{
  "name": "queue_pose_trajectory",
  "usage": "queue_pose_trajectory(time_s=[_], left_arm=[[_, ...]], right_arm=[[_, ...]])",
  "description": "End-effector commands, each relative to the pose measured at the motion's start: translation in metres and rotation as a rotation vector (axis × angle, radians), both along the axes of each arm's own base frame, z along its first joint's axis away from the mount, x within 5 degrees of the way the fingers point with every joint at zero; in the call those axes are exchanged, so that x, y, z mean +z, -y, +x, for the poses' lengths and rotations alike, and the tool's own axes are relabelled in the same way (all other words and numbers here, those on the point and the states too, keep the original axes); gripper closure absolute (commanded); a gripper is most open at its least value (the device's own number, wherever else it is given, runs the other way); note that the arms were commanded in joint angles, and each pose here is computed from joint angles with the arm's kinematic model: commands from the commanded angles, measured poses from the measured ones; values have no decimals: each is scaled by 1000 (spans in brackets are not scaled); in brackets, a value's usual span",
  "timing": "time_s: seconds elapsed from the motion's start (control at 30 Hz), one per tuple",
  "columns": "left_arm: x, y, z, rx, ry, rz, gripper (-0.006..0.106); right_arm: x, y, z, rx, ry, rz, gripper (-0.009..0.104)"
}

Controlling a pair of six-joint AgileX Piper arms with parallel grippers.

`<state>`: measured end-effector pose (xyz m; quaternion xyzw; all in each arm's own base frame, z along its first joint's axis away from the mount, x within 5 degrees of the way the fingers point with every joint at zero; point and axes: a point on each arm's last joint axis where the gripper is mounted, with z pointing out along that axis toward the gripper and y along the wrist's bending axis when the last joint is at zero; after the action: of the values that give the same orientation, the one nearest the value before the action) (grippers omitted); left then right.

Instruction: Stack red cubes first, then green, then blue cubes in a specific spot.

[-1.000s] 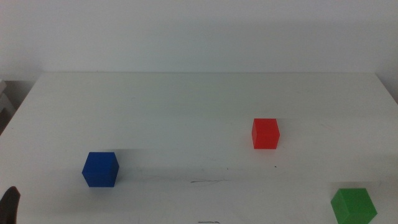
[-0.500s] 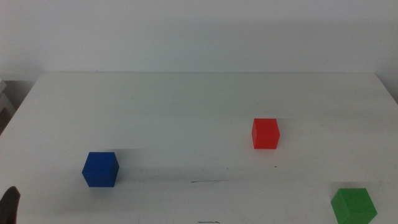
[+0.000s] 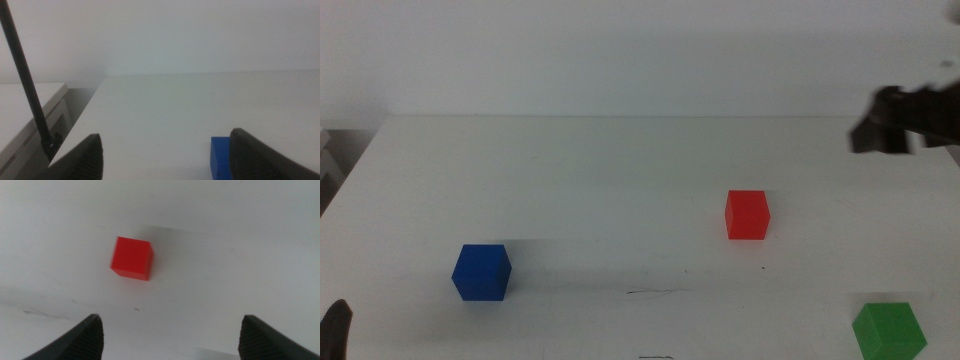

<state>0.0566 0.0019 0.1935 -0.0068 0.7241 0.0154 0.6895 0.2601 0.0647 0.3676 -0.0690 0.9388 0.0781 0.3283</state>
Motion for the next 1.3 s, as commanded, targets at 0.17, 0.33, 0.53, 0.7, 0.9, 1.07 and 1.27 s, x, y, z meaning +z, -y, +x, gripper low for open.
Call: queue_pose_trajectory(time_s=[0.17, 0.33, 0.53, 0.7, 0.9, 1.07, 1.27], left_arm=[[9, 0, -2, -1, 103, -12, 18], [9, 0, -2, -1, 103, -12, 18], [9, 0, -2, -1, 103, -12, 18], [9, 0, -2, -1, 103, -12, 18], [9, 0, -2, -1, 103, -12, 18], [9, 0, -2, -1, 103, -12, 18], [9, 0, -2, -1, 103, -12, 18]], right_arm=[[-5, -19, 58, -109, -114, 92, 15], [-26, -32, 93, -72, -185, -3, 18], [-54, -62, 124, -43, -229, -16, 19], [-74, -83, 147, -48, -266, 24, 19], [-92, -90, 156, -52, -318, 23, 19], [-106, -98, 158, -41, -347, 6, 19], [-123, -101, 162, -51, -383, -4, 19]])
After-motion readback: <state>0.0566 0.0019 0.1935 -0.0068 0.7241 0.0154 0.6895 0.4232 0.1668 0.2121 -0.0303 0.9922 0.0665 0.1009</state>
